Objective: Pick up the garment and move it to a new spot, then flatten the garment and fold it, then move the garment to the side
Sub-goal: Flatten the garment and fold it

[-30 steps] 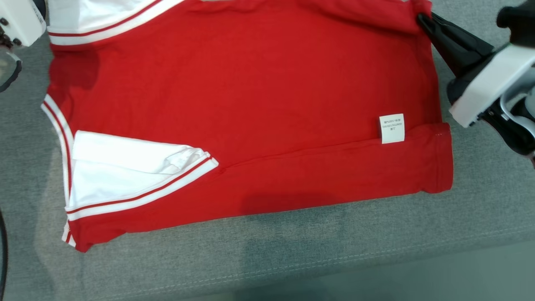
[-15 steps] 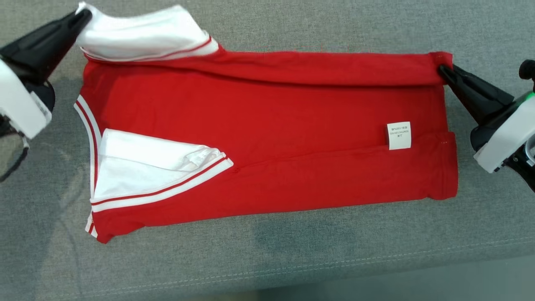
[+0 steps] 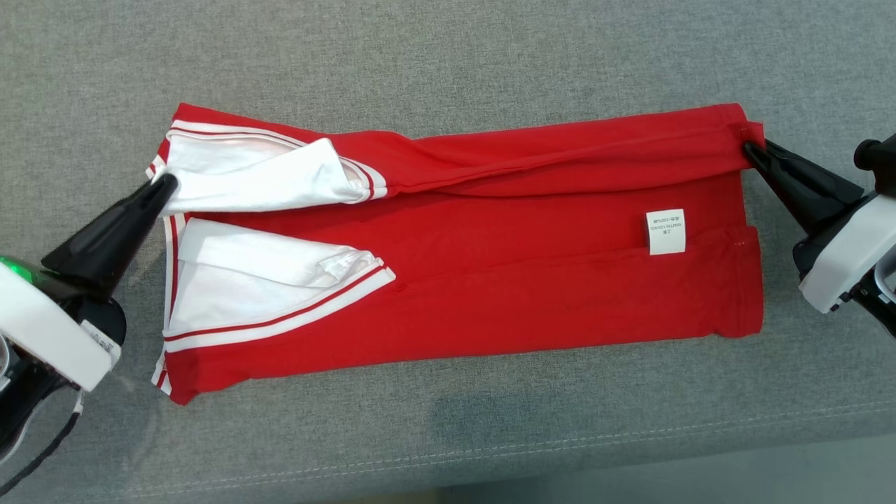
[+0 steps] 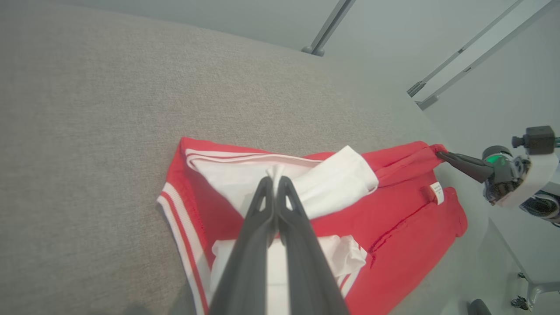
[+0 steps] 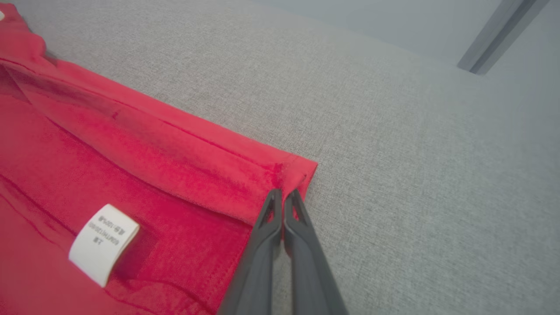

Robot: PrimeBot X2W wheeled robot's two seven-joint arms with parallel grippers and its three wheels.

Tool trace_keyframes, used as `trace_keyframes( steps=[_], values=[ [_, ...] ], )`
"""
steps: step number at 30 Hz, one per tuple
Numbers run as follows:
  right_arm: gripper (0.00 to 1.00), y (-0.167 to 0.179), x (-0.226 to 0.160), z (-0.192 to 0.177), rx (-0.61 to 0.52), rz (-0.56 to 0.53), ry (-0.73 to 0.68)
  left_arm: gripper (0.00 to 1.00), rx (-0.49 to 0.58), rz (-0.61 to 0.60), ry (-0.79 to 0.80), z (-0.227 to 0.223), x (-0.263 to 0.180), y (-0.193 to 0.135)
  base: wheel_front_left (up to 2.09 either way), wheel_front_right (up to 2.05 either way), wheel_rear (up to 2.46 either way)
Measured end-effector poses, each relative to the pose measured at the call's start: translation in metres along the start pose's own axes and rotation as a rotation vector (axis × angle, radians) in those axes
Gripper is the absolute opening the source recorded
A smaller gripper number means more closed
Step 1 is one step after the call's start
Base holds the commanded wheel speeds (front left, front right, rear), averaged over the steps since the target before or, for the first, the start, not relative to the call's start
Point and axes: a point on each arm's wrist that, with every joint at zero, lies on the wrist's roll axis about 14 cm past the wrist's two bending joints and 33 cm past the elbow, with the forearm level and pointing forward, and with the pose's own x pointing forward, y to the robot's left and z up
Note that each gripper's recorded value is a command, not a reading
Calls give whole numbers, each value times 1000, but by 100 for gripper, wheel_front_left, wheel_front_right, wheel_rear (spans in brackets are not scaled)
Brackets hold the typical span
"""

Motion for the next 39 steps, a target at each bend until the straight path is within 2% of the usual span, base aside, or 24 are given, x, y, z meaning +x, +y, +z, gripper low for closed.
trace_keyframes(
  steps=[10, 11, 12, 13, 14, 15, 19, 25, 28, 34, 39],
  values=[
    [0, 6, 0, -9, -161, 11, 10, 0, -92, 41, 5, -32, -24, -4, 0, 0, 0],
    [0, 8, -1, -12, -166, 12, 17, 10, -103, 41, 4, -35, -26, -5, 0, 0, 0],
    [0, 9, -3, -16, -173, 14, 25, 44, -115, 39, 6, -39, -26, -7, 0, 0, 0],
    [20, 11, -5, -19, -180, 18, 31, 64, -127, 36, 15, -44, -27, -10, 0, 0, 0],
    [49, 12, -6, -22, -179, 14, 36, 97, -142, 33, 19, -48, -27, -12, 0, 0, 0],
    [98, 13, -7, -24, -179, 12, 39, 100, -154, 33, 14, -50, -28, -14, 0, 0, 0],
    [100, 18, -12, -28, -162, 2, 32, 100, -157, 91, -31, -52, -34, -7, 0, 0, 0],
    [100, 20, -30, -30, -128, -45, -5, 100, -40, 281, -104, -47, -54, 21, 0, 0, 0],
    [100, 20, -41, -24, -83, -92, -52, 100, 6, 348, -170, -35, -61, 24, 0, 0, 0],
    [100, 11, -67, -4, 99, -253, -209, 100, 149, 411, -371, 6, -75, 7, 0, 0, 0],
    [100, 10, -89, 2, 238, -362, -310, 100, 211, 415, -483, 16, -83, -18, 0, 0, 0]
  ],
)
